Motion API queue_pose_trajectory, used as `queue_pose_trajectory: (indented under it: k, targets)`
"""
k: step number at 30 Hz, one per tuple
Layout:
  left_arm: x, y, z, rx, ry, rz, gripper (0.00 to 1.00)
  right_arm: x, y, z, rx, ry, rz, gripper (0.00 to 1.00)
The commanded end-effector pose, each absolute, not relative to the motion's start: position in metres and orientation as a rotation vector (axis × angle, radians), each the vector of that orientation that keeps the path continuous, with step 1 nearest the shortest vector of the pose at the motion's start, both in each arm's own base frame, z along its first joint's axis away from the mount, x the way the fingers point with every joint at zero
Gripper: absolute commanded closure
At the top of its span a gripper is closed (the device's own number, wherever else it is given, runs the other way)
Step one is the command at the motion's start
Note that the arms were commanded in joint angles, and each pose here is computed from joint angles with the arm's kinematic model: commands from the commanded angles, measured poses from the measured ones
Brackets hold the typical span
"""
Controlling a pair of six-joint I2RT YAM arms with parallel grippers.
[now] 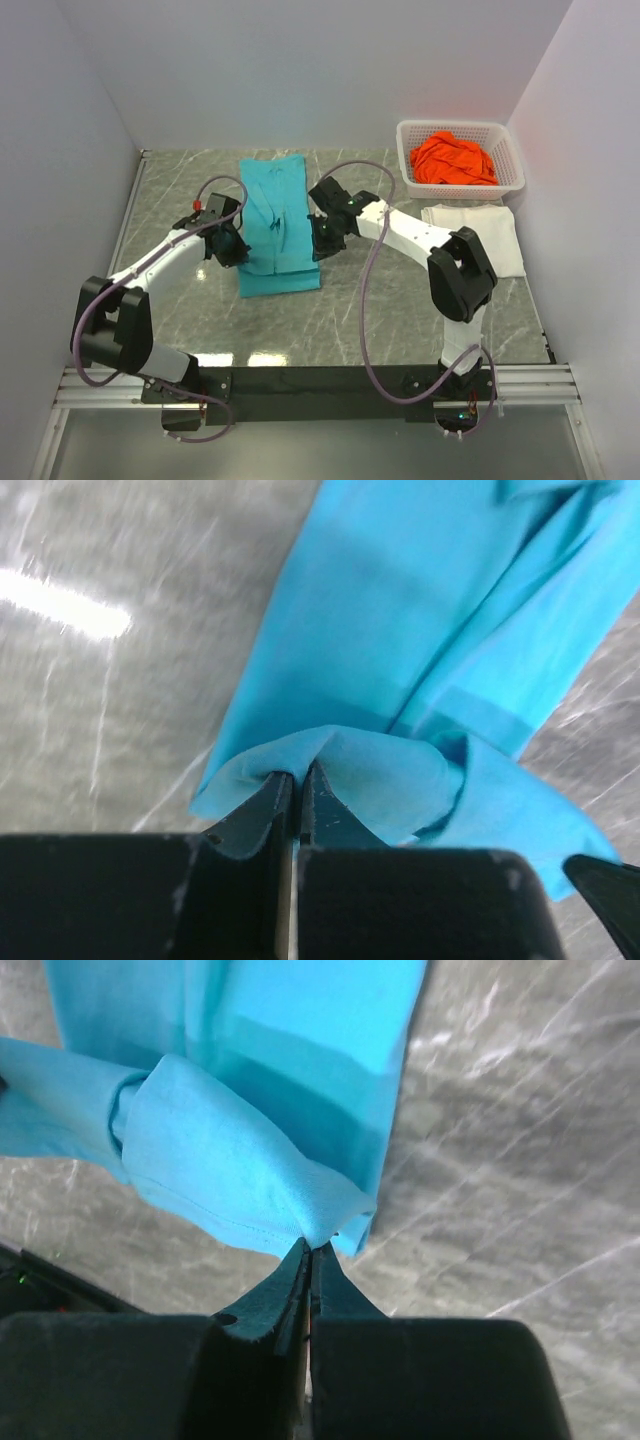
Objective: Fold and stack the t-shirts
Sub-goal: Fold the tshirt
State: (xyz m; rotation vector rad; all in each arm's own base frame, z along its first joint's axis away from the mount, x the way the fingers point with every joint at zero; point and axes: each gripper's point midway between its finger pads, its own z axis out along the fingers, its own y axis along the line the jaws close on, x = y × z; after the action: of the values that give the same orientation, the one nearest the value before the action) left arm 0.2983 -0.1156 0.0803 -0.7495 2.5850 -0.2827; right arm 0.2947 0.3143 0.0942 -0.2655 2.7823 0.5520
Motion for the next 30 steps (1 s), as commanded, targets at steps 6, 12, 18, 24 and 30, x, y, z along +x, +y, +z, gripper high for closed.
queue_pose_trajectory:
  k: [6, 12, 18, 24, 30]
  targets:
    - [0.355, -0.119, 0.099, -0.663, 2.42, -0.338, 0.99, 0.344, 0.328, 0.107, -0.309, 2.637, 0.574, 1.0]
    - [0.365, -0.118, 0.088, -0.681, 2.396, -0.35, 0.99, 0.359, 0.327, 0.096, -0.292, 2.623, 0.574, 1.0]
    - [0.369, -0.115, 0.068, -0.704, 2.402, -0.328, 0.99, 0.368, 0.326, 0.079, -0.29, 2.625, 0.565, 1.0]
    - [0.366, -0.114, 0.05, -0.721, 2.414, -0.325, 0.99, 0.378, 0.325, 0.068, -0.298, 2.616, 0.546, 1.0]
    - [0.367, -0.112, 0.043, -0.724, 2.412, -0.313, 0.99, 0.381, 0.324, 0.066, -0.306, 2.601, 0.54, 1.0]
